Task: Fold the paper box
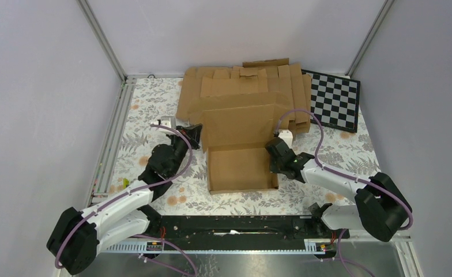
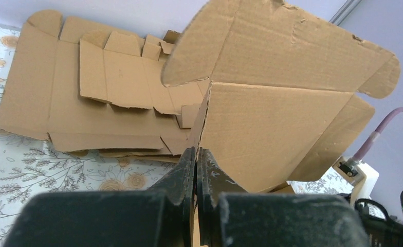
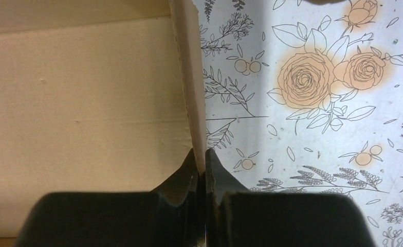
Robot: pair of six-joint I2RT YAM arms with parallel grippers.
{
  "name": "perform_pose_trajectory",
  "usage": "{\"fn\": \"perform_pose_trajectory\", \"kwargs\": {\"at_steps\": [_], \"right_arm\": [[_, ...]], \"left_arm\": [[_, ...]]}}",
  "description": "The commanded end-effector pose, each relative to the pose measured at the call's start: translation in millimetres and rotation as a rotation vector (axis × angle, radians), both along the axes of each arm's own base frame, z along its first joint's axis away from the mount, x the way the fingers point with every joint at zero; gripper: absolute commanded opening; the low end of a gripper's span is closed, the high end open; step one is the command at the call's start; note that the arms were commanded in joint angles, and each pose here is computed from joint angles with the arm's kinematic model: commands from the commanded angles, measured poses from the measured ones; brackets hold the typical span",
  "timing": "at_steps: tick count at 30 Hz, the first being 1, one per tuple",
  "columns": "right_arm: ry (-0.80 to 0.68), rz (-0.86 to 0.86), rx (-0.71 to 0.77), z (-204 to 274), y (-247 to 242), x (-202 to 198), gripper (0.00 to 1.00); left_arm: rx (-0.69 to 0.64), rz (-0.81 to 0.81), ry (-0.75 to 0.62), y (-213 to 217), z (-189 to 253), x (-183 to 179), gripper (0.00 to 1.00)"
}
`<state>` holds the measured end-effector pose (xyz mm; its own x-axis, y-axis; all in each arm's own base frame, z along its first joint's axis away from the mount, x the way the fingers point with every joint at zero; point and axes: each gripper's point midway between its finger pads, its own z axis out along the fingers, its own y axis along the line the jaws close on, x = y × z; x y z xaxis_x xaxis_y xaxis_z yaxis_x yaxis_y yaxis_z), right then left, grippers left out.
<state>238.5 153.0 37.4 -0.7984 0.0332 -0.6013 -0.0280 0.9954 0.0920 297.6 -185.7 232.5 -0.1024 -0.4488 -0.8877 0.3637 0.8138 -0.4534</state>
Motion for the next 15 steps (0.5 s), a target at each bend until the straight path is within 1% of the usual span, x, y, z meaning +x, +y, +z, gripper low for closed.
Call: {"fn": "perform_pose_trajectory", "kwargs": {"at_steps": [1,3,6,10,15], "right_arm": [[-0.166,-0.147,0.132,26,33,31,0.00],[-0.175,-0.193,0.149,27,39,34,0.00],[-0.166,-0.166,0.213,29,59,38,0.00],[-0.153,-0.137,0.307,29,82,42,0.00],[-0.168,-0.131,0.293,30,76,40,0.01]], "left_arm": [[-0.057,-0.005,0.004,-15,6,0,0.00],[-0.042,0.005,-0.018,-19,3,0,0.00],[-0.011,0.025,-0.039,-21,-7,0,0.00],[-0.014,0.011,-0.058,-27,-18,-5,0.00],[0.021,0.036,-0.054,-20,-35,-10,0.00]]}}
